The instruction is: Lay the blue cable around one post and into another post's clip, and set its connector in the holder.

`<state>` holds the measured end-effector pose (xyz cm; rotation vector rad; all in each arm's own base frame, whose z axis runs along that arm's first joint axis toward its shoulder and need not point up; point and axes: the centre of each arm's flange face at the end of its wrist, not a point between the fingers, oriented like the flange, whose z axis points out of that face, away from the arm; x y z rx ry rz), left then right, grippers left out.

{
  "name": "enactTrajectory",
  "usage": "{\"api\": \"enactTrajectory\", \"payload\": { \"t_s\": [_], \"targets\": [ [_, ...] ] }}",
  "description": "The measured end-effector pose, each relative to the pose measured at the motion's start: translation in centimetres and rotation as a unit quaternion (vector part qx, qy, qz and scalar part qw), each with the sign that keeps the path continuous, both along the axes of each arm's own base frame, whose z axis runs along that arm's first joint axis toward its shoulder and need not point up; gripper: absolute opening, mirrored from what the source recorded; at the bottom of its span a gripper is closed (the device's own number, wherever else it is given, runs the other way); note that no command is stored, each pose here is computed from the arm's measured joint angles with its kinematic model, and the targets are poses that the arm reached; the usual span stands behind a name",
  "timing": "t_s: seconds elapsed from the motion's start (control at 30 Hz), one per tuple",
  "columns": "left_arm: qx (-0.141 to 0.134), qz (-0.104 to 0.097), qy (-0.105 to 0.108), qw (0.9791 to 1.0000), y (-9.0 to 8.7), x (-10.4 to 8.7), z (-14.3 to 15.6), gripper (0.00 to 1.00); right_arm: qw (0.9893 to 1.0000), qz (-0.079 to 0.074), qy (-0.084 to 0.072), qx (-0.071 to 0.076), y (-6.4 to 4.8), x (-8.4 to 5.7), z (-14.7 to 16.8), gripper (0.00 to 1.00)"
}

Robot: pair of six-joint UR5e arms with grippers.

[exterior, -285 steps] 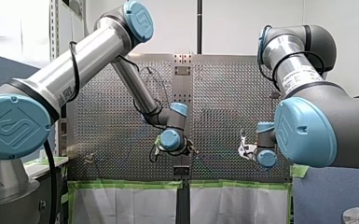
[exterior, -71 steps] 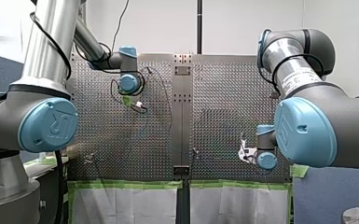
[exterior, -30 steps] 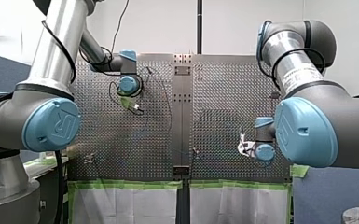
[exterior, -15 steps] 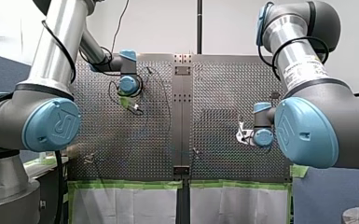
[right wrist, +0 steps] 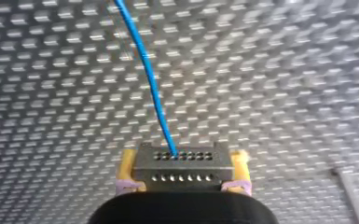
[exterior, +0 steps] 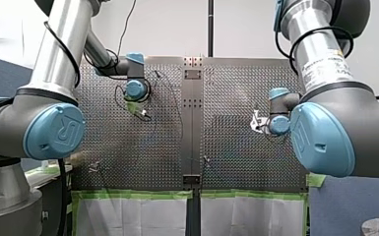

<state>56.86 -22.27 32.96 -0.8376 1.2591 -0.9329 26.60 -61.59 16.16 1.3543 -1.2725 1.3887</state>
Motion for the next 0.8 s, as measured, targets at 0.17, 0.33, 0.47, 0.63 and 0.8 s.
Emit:
{"api": "enactTrajectory", "payload": {
  "t_s": [0.17,0.33,0.47,0.63,0.8],
  "targets": [
    [0.002,-0.001,0.000,1.0000,0.0,0.0,0.0,1.00,0.9997,0.001,0.007,-0.021,-0.6,0.1,4.4,0.02],
    [0.002,-0.001,0.000,1.0000,0.0,0.0,0.0,1.00,0.9995,-0.001,0.014,-0.030,-0.3,0.1,7.9,0.02],
    [0.002,0.000,0.000,1.0000,0.0,0.0,0.0,1.00,0.9995,-0.004,0.016,-0.028,0.5,-0.1,9.7,0.02],
    [0.002,0.000,0.000,1.0000,0.1,0.0,0.0,1.00,0.9994,-0.009,0.020,-0.028,1.4,-0.5,12.1,0.02],
    [0.002,0.001,-0.001,1.0000,0.2,0.1,0.0,1.00,0.9988,-0.013,0.027,-0.040,2.0,-1.2,14.4,0.02]
  ]
}}
